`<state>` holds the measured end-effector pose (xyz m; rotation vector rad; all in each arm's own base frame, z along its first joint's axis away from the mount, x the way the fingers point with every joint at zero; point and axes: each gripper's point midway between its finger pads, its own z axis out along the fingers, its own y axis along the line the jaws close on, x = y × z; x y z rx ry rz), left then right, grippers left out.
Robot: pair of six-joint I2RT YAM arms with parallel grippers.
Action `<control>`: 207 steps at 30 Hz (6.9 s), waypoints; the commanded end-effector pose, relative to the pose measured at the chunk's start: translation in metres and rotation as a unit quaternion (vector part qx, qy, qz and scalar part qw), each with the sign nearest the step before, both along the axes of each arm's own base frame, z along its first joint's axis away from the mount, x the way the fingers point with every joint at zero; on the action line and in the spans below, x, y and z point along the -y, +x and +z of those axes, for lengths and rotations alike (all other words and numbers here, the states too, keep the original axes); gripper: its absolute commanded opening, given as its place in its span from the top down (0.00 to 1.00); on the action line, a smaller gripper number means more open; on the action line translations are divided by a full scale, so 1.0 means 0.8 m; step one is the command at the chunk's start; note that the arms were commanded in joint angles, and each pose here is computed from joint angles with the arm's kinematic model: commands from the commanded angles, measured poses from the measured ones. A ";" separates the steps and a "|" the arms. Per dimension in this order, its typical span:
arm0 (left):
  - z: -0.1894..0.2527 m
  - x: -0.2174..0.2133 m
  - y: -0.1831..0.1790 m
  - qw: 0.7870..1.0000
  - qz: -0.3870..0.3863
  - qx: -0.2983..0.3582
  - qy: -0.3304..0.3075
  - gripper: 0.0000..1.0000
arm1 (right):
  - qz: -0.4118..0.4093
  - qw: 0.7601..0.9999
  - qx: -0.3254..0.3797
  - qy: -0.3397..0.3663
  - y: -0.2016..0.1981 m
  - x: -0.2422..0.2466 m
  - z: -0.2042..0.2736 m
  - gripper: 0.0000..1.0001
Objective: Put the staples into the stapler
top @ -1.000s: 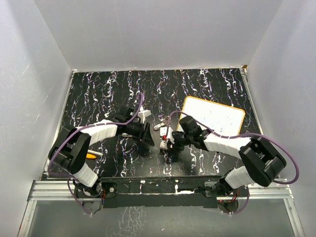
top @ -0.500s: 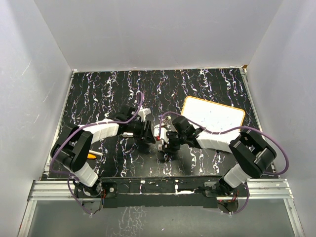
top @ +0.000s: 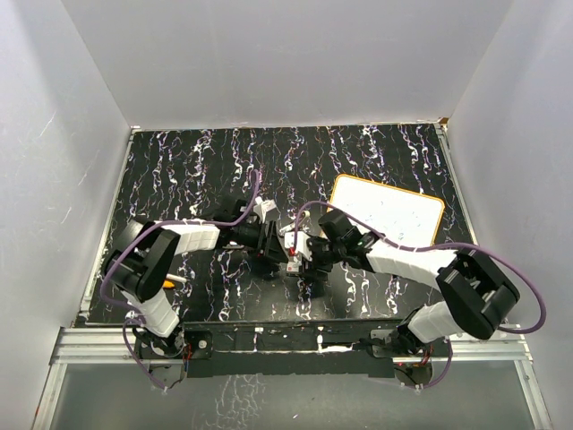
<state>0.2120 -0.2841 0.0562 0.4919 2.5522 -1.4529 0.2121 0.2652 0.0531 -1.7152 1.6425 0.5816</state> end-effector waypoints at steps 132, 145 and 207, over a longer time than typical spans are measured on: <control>-0.011 -0.016 0.007 0.999 0.023 0.020 -0.017 0.03 | -0.048 0.996 -0.045 -0.065 0.030 -0.010 -0.030 0.60; -0.006 -0.015 0.002 0.999 0.008 0.032 -0.034 0.05 | -0.040 0.998 -0.042 -0.031 0.034 -0.025 -0.010 0.44; -0.008 -0.037 0.009 0.999 0.018 0.021 -0.037 0.06 | -0.056 0.996 -0.041 0.060 0.048 -0.058 -0.007 0.82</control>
